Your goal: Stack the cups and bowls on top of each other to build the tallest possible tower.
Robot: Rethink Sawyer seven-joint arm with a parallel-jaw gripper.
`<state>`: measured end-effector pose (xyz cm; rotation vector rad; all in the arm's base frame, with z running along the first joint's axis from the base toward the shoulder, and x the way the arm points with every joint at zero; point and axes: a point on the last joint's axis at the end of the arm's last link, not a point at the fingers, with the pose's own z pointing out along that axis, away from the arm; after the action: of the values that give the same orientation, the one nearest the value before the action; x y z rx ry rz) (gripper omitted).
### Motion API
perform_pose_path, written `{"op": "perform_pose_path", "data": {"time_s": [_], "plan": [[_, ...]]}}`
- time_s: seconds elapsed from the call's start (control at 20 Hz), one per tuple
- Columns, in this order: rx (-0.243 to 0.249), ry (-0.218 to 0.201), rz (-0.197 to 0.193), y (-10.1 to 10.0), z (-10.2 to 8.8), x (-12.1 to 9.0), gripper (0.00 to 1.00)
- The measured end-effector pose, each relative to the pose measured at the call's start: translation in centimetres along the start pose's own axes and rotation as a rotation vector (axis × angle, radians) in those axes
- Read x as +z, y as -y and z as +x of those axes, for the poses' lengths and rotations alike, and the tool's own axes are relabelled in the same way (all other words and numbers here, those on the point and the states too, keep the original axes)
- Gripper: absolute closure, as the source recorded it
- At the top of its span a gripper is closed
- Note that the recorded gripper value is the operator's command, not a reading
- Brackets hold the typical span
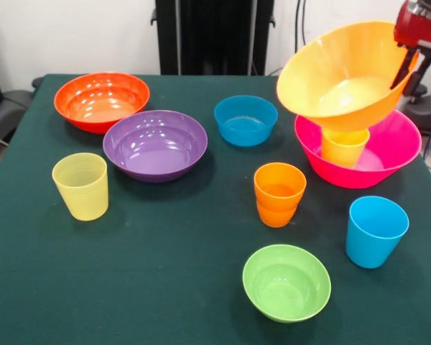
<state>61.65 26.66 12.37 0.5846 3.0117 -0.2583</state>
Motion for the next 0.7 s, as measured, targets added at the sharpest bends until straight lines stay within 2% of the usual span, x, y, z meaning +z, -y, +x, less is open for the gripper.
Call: {"op": "perform_pose_path", "data": {"time_s": [0.4,0.7], "plan": [[0.007,-0.025,0.056,0.9,0.9,3.2,1.0],[-0.006,-0.016,0.088,1.1,1.5,4.9,1.0]]}}
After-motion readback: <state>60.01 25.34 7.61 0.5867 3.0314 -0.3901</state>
